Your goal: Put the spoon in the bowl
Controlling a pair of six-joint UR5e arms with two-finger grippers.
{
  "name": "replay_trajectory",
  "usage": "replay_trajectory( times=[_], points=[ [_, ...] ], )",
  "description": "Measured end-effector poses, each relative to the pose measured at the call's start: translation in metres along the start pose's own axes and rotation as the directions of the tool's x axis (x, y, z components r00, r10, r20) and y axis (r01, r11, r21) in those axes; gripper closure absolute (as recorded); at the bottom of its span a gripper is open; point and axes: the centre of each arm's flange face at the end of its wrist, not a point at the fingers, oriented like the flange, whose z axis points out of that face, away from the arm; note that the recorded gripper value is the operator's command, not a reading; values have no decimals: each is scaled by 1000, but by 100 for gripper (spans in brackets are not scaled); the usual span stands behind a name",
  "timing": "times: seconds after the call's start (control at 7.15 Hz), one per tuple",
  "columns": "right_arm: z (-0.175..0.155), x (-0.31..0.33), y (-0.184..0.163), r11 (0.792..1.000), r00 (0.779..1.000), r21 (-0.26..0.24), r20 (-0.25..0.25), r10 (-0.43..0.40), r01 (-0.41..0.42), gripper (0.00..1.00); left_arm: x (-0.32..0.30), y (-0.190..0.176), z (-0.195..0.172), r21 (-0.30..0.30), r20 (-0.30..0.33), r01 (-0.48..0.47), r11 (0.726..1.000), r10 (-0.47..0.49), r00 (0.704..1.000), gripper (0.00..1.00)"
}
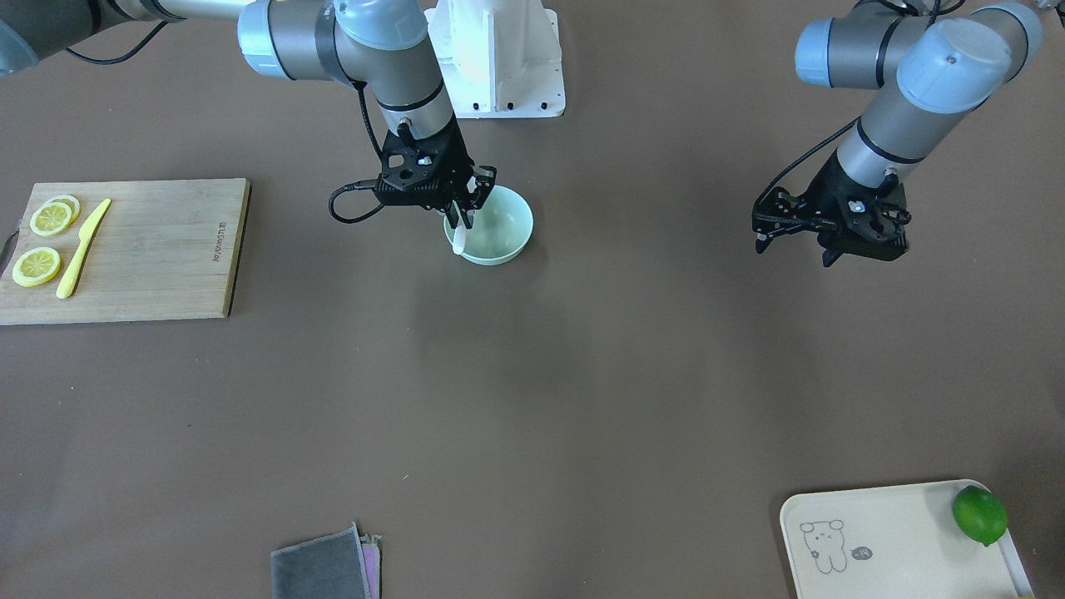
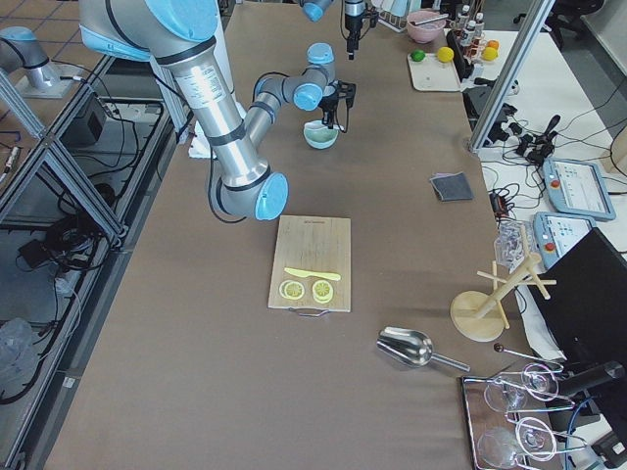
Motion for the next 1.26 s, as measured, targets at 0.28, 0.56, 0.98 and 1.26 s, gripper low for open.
replay_trajectory(
  times=[0.28, 0.56, 0.98, 1.26],
  points=[
    [12, -11, -3, 999, 999, 27, -16, 29, -28, 53, -1, -2, 4, 9, -8, -5, 1000, 5, 1000, 3],
    [22, -18, -6, 999, 999, 32, -28, 38, -37, 0, -2, -2, 6, 12, -11, -6, 1000, 7, 1000, 3],
    [13, -9, -10, 999, 999, 34, -22, 33, -32, 0, -3, -2, 7, 12, -10, -8, 1000, 8, 1000, 2],
    [-20, 49, -36, 1000, 999, 13, -22, 24, -24, 0, -13, 0, 4, 13, 1, -20, 1000, 20, 1000, 3]
  ],
)
